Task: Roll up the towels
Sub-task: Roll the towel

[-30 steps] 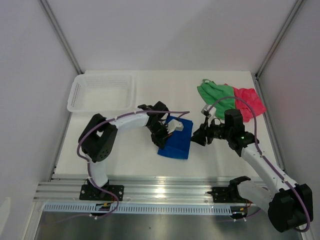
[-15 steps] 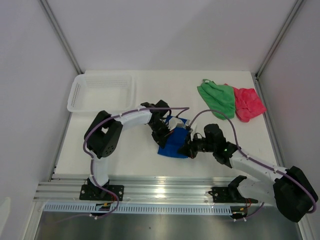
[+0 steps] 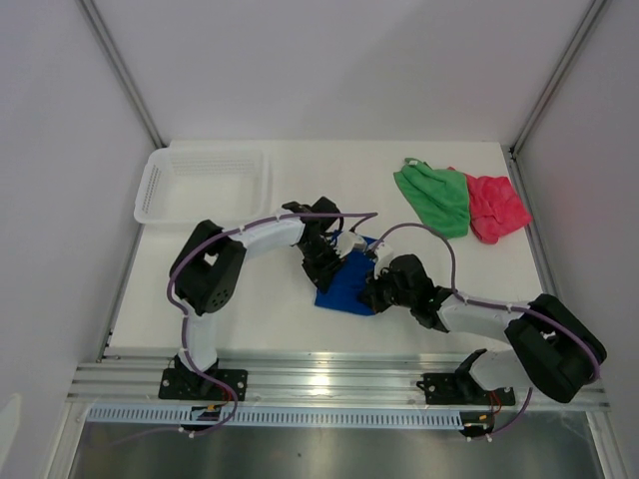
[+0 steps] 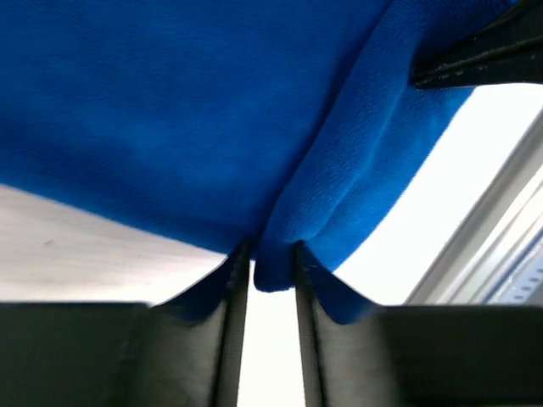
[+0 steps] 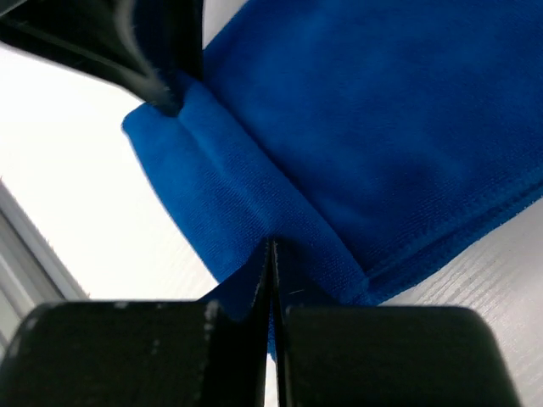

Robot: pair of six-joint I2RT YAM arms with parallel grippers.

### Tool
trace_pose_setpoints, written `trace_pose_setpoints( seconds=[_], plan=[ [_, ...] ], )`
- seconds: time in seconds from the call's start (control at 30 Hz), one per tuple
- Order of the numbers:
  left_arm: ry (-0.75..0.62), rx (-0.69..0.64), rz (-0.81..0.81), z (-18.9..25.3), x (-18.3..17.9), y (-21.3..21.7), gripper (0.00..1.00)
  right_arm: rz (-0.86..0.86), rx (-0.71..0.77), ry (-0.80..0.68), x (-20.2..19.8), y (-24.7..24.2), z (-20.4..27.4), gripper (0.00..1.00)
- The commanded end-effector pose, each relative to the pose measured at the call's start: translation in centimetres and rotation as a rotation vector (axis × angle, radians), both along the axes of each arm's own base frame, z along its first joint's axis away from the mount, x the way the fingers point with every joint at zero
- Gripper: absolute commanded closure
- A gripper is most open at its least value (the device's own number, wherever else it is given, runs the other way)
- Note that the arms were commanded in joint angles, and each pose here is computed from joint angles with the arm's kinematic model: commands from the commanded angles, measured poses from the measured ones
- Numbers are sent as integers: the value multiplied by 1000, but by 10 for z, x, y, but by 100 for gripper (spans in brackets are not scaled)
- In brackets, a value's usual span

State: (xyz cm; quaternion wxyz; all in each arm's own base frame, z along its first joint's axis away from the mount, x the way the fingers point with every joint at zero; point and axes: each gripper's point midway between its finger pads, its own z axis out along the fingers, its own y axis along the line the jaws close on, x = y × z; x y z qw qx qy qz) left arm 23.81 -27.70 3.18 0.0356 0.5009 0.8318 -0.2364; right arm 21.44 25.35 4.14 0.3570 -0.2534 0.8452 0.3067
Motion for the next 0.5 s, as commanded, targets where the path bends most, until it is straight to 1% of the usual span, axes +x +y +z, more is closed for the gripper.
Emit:
trace_pose_setpoints(
  seconds=[0.0, 0.1, 0.23, 0.33, 0.43, 0.47],
  plan=[
    [-100, 54, 23, 0, 28, 7, 69, -102, -23, 21, 16, -3, -4, 100],
    [-121, 55, 25, 7, 32, 6, 63, -140, -20, 70, 16, -5, -12, 100],
    [-176, 35, 29, 27, 42, 5, 62, -194, 3, 87, 23, -8, -11, 100],
    [-234, 26, 15, 42, 50, 7, 61, -200, 20, 85, 27, -7, -8, 100],
    [-301, -25, -26, 67, 51, 6, 61, -210, 34, 96, 29, -8, -7, 100],
    [-335, -57, -40, 81, 50, 6, 61, -211, 34, 101, 29, -7, -7, 100]
  ],
)
